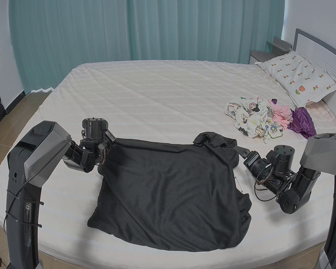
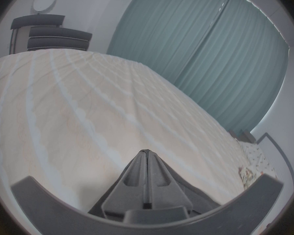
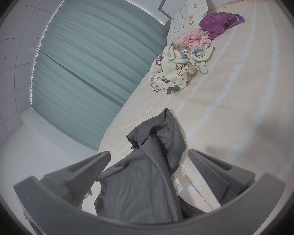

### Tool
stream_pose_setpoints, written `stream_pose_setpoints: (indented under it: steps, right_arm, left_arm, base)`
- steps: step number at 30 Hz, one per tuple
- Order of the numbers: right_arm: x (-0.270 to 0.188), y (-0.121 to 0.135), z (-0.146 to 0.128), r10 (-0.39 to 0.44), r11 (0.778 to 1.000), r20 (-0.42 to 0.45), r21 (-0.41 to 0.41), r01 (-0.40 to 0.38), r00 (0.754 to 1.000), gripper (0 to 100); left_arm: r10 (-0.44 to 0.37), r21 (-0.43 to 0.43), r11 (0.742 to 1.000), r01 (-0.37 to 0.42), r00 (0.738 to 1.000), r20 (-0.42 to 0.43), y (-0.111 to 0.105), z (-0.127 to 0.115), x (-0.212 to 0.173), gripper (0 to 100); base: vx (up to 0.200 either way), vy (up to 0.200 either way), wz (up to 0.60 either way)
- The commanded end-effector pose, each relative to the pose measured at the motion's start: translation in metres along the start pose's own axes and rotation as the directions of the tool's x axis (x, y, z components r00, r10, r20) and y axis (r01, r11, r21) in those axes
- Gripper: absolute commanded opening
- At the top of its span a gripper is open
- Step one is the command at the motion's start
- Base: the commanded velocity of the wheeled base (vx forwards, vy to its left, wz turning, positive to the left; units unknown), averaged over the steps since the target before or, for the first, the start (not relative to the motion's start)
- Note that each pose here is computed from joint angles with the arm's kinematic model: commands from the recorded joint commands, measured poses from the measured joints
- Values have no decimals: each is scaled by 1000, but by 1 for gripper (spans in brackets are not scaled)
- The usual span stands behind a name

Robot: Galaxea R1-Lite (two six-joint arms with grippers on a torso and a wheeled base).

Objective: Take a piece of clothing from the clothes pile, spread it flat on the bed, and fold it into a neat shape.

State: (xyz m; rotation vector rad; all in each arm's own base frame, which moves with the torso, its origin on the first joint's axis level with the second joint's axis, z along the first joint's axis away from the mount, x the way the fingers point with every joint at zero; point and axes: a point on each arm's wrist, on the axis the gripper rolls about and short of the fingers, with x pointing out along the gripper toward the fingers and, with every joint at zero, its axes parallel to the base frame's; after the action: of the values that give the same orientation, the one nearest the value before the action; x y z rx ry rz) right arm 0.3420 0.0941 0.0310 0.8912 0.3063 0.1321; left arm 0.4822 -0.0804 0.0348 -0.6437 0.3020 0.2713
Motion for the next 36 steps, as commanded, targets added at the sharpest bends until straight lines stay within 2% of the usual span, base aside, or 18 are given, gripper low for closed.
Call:
stream_pose_setpoints:
  steps: [1, 12, 13, 20, 24, 32, 36]
  right_arm:
    - [0, 1, 0, 6, 1000, 6, 0, -6, 1000, 100]
    - [-4, 1, 2, 39, 999, 34, -1, -39, 999, 100]
    - [-4, 1, 2, 40, 999, 33, -1, -39, 999, 100]
    - [-5, 1, -1, 39, 999, 26, -2, -39, 999, 100]
    - [-6, 0, -1, 36, 999, 22, -2, -36, 999, 100]
    - [-9, -1, -2, 29, 1000, 15, -2, -29, 999, 100]
    - [-9, -1, -2, 27, 1000, 16, -2, -27, 1000, 100]
  left_arm:
    - [1, -27, 1000, 1, 998, 63, 0, 15, 8, 0]
    - [-33, -57, 998, 41, 990, 138, -8, 40, 12, 0]
    - [-33, -57, 998, 41, 990, 138, -9, 41, 11, 100]
    - [-2, -39, 999, 7, 995, 102, -3, 36, 8, 100]
    - [-9, -43, 999, 13, 995, 98, -8, 52, -11, 100]
    - [-43, -22, 999, 46, 994, 96, -16, 68, -33, 100]
    - [-36, -34, 999, 39, 996, 80, -11, 68, -51, 100]
  base:
    - [0, 0, 0]
    - [0, 0, 0]
    - [0, 0, 0]
    - [0, 0, 0]
    - [0, 0, 0]
    - [0, 0, 0]
    - [0, 0, 0]
